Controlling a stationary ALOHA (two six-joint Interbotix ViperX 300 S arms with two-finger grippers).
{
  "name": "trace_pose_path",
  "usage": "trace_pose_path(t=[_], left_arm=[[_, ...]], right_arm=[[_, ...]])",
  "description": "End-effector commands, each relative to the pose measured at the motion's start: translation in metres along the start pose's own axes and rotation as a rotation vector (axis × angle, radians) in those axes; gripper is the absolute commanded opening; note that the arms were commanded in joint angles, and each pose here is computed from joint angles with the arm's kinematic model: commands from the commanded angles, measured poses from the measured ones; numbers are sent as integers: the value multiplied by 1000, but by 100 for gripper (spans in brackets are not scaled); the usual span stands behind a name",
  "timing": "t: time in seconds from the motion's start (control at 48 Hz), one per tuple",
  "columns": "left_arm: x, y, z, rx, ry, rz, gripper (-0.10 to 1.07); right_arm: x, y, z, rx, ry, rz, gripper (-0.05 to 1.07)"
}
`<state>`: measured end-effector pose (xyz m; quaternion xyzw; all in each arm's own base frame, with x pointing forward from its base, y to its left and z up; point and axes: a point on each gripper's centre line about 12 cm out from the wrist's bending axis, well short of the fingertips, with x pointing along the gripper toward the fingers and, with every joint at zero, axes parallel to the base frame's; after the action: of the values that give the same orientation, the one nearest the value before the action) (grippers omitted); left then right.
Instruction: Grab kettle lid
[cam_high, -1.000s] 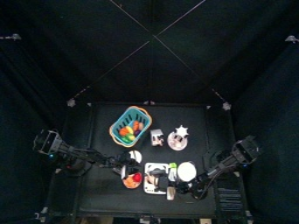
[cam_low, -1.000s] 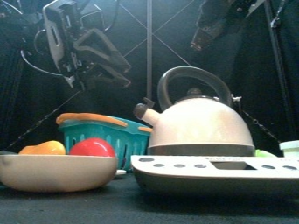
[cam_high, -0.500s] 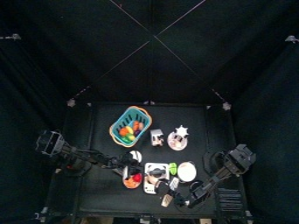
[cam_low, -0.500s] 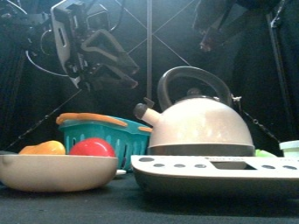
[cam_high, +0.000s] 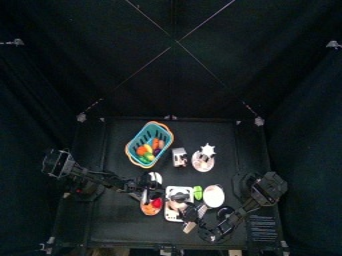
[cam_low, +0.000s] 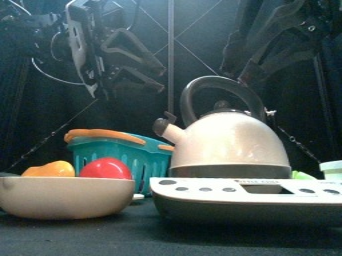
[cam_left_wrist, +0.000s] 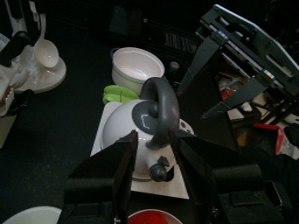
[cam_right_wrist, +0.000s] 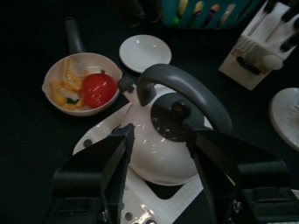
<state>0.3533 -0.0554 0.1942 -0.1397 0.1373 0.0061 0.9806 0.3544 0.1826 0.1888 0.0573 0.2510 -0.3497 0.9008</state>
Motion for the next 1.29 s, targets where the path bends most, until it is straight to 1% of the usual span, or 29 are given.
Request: trace_pose_path(t=[0.0, 0.333, 0.5, 0.646, 0.792, 0.979, 1.021, 1.104, 1.188, 1.271], left_arm=[[4, -3, 10, -4, -38, -5, 75], [15, -4, 9, -1, -30, -3, 75], [18, -4, 6, 2, -22, -1, 75], [19, -3, 4, 1, -16, 2, 75], [20, -3, 3, 1, -13, 3, 75], [21, -3, 3, 1, -12, 4, 75], [22, -3, 3, 1, -12, 3, 75], [22, -3, 3, 1, -13, 3, 75], [22, -4, 4, 1, -16, 2, 75], [22, -4, 4, -1, -15, 3, 75]], right_arm=[[-4, 4, 11, 35, -23, -14, 84], [5, 14, 5, 21, -34, -39, 84], [8, 12, 2, 14, -46, -71, 83], [11, 11, 3, 13, -58, -98, 79], [16, 11, 4, 14, -62, -109, 77], [19, 9, 5, 20, -63, -116, 77], [19, 9, 6, 39, -64, -119, 77], [17, 8, 5, 118, -85, -122, 77], [18, -1, 2, 214, -149, -149, 77], [19, -5, -7, 287, -184, -138, 77]])
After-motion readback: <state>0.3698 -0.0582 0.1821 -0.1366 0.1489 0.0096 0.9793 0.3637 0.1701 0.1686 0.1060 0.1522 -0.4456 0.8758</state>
